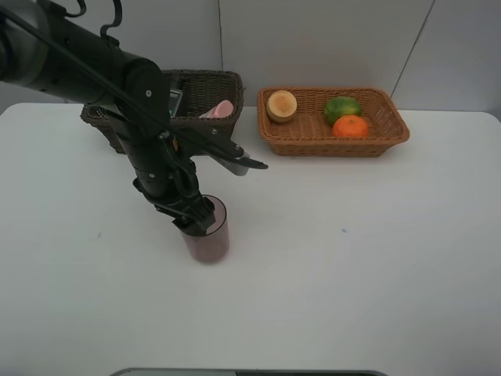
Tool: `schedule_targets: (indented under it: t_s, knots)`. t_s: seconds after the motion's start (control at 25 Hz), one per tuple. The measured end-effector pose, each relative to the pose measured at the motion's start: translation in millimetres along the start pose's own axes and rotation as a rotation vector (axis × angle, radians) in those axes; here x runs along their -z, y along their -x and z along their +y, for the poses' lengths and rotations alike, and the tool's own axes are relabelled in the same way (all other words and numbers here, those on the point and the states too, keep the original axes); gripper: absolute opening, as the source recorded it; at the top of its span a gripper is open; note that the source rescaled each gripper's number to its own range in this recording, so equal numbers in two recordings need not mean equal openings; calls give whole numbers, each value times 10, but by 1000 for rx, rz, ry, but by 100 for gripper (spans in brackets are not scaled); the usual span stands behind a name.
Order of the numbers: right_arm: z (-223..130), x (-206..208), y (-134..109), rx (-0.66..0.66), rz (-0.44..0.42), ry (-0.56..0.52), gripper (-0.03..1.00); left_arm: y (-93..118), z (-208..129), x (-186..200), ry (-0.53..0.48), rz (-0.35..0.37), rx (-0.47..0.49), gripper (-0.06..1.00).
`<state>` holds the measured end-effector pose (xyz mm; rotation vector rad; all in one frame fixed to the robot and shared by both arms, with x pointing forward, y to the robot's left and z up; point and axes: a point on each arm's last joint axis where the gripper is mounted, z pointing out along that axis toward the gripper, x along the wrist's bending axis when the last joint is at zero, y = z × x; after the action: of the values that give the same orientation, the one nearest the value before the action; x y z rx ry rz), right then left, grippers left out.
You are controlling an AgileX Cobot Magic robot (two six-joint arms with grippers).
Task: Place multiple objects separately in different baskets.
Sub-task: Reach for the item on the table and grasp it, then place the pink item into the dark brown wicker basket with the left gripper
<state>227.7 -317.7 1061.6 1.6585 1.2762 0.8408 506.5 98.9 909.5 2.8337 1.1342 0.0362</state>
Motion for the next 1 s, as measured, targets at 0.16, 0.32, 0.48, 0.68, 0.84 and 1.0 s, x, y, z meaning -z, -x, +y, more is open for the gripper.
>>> schedule_targets:
  t_s: [0.16,0.32,0.48,0.68,0.84,1.0]
  knots:
    - [0,0,0,0,0,0,91,0,1,0,1,0,-1,36]
    - [0,0,0,0,0,0,91,3,5,8,8,-2,3,0]
    - [0,0,0,0,0,0,91,3,5,8,7,-3,3,0]
    - [0,0,0,0,0,0,91,3,5,8,7,-3,2,0]
    - [0,0,0,0,0,0,91,3,5,8,7,-3,2,0]
    - [0,0,0,0,0,0,91,4,1,12,4,-4,2,0]
